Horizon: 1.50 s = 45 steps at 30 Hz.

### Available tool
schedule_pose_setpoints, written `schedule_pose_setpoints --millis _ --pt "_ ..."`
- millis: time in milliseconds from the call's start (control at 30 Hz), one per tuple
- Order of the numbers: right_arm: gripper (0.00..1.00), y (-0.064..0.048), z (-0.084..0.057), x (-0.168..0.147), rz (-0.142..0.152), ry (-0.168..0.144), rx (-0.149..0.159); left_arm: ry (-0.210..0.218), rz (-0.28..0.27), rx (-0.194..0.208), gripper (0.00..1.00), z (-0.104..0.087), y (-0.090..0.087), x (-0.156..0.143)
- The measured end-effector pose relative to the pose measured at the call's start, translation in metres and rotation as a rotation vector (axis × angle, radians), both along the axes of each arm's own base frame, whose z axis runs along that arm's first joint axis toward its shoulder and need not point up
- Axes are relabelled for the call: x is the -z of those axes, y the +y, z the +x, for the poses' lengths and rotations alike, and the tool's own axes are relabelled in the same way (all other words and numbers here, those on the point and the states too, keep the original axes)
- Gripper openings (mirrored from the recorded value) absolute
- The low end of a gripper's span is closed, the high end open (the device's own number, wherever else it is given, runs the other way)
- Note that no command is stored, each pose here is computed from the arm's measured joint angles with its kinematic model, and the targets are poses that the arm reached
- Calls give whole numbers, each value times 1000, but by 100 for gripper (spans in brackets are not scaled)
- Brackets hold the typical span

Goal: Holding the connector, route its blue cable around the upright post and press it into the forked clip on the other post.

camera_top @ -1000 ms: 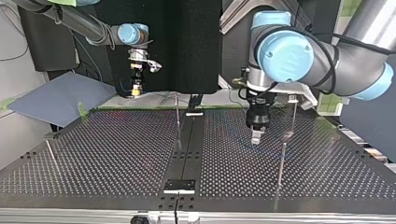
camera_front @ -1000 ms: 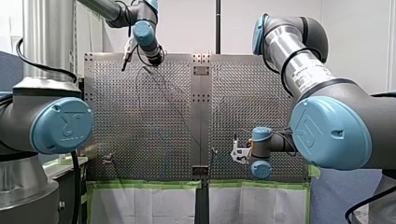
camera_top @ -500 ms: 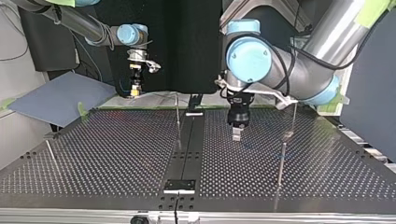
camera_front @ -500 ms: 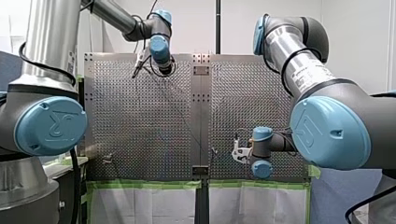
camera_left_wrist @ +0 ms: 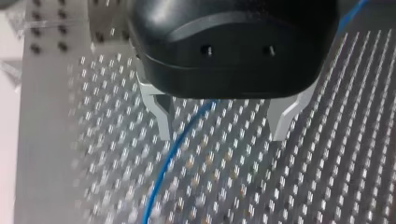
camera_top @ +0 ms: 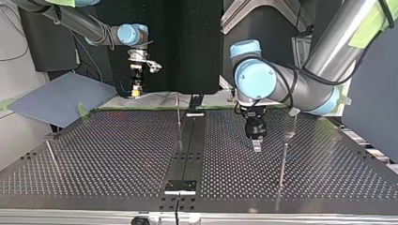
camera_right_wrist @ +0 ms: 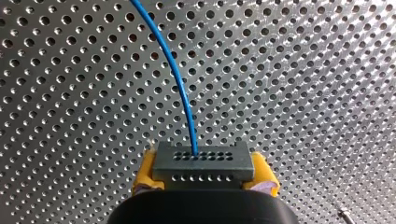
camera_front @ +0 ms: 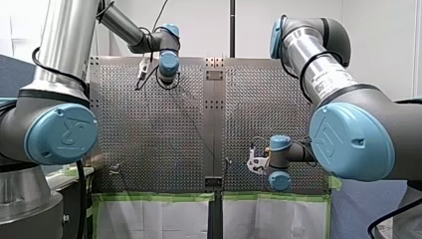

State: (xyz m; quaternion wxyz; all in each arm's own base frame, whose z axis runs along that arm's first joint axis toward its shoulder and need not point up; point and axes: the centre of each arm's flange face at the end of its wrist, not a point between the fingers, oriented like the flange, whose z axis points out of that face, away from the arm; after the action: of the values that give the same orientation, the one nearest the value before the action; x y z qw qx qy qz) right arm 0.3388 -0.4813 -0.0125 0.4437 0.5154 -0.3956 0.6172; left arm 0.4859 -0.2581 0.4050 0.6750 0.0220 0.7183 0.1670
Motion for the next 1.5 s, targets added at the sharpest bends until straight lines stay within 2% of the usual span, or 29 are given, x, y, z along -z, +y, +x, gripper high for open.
schedule_pose_setpoints --millis 100,333,467,633,733,1033,1233,1500 --pt "0 1 0 0 0 0 0 -26 -9 -10 100 8 7 -2" --pt "0 2 -1 1 0 0 0 -75 -25 15 100 15 5 -6" --pt "0 2 -1 1 0 0 0 -75 -25 20 100 18 4 -3" --pt "0 2 -1 1 0 0 0 -53 -17 15 100 26 3 12" --pt "0 1 -1 1 -1 0 0 -58 -19 10 100 31 3 14" --pt "0 2 -1 1 0 0 -2 -87 -29 6 100 38 3 0" --pt "0 2 -1 1 1 1 -2 -64 -22 11 100 45 -6 3" --pt "0 2 -1 1 1 1 -3 -83 -29 -17 100 58 -7 -21"
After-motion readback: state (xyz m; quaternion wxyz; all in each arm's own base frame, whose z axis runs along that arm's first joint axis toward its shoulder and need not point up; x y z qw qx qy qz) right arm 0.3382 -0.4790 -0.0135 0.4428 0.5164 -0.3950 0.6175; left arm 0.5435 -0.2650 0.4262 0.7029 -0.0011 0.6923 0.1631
